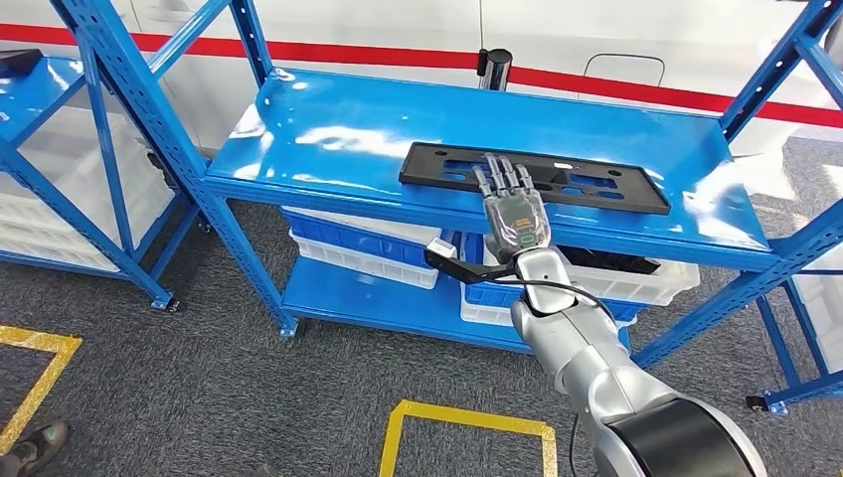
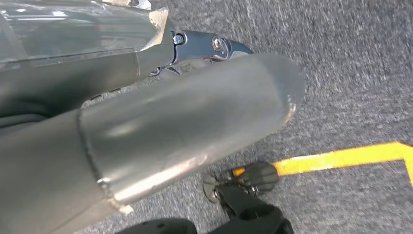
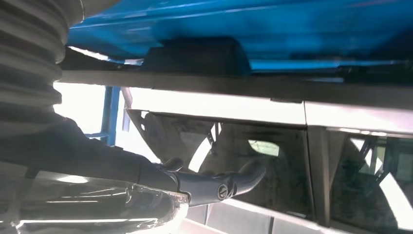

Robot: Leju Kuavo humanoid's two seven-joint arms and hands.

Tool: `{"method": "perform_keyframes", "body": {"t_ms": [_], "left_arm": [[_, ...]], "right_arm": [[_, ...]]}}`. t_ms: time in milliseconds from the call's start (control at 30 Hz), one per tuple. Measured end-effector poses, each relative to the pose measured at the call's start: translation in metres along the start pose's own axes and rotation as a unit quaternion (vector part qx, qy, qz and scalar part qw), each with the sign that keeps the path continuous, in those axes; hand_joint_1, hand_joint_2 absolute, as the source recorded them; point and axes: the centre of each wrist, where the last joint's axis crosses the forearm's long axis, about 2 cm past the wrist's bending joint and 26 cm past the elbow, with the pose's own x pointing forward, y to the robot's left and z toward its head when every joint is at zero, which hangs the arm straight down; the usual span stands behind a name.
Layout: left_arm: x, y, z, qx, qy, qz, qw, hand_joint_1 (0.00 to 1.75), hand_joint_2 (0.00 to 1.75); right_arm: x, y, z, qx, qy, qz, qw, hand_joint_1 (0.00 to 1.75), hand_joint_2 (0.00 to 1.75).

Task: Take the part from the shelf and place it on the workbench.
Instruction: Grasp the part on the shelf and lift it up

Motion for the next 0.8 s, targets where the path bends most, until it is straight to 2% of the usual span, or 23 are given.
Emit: {"method": "perform_keyframes", "body": {"t_ms": [533,700,800], "left_arm": [[-0.003,0.001,0.001,0.000,-0.001,-0.005,1.000,0.00,0.00],[-0.006,0.002,0.002,-0.001,0.002,-0.010,1.000,0.00,0.00],[-0.006,0.002,0.002,-0.002,0.002,-0.011,1.000,0.00,0.00]], "right_arm": [[0.000,-0.009,-0.010,0.007,0.006,0.003,1.000,0.00,1.75],[-0.009,-0.005,-0.009,0.029,0.024,0.006,0.999,0.00,1.75],[-0.023,-0.006,-0.011,0.036,0.048,0.008,0.998,0.00,1.75]]}}
